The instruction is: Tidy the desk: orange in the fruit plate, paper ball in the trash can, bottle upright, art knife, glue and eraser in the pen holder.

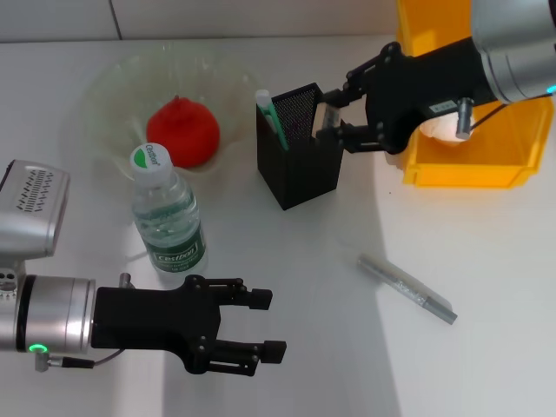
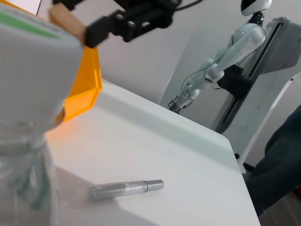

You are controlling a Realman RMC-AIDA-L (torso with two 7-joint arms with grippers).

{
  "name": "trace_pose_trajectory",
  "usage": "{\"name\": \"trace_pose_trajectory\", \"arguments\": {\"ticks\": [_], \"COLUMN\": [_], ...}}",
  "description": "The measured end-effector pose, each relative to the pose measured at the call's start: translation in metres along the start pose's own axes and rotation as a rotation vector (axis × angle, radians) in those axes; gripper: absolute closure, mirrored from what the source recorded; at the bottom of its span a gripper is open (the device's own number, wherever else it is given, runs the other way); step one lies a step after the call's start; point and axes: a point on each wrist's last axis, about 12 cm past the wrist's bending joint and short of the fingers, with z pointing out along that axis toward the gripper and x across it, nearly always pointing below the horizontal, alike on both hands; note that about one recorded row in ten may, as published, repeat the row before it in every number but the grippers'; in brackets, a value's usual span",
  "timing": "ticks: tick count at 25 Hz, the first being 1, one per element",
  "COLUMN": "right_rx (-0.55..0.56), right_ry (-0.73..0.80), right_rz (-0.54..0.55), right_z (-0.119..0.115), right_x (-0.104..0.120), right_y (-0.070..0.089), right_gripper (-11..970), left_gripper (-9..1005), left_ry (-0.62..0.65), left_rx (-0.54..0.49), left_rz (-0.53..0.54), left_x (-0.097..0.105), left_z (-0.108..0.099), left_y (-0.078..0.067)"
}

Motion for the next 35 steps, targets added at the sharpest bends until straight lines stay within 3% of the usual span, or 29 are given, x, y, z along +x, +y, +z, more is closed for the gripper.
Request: {"name": "trace_pose_trajectory", "arguments": {"ticks": [2, 9, 21, 30, 35], "right_rx": [0.041, 0.044, 0.045, 0.022, 0.046], "right_ry": [-0.011, -0.012, -0.016, -0.028, 0.178], "right_rz": [0.054, 0.097, 0.085, 0.109, 0.187], "right_z": [0.015, 0.038, 0.038, 0.005, -0.027], "right_x": [0.001, -0.001, -0.005, -0.016, -0.031], "right_y": [-0.013, -0.026, -0.026, -0.020, -0.009], "right_gripper": [496, 469, 394, 361, 361], "left_gripper": [223, 223, 223, 223, 223], "left_ry": [0.000, -0.001, 0.003, 0.009, 0.008], "left_rx": [0.001, 0.005, 0.007, 0.018, 0.019], "left_rz": [-0.002, -0.005, -0.006, -0.012, -0.021], "left_x": [0.000, 0.000, 0.002, 0.003, 0.004], "left_z": [0.000, 0.000, -0.001, -0.001, -0.003], "left_y": [0.000, -0.001, -0.002, -0.003, -0.004]}}
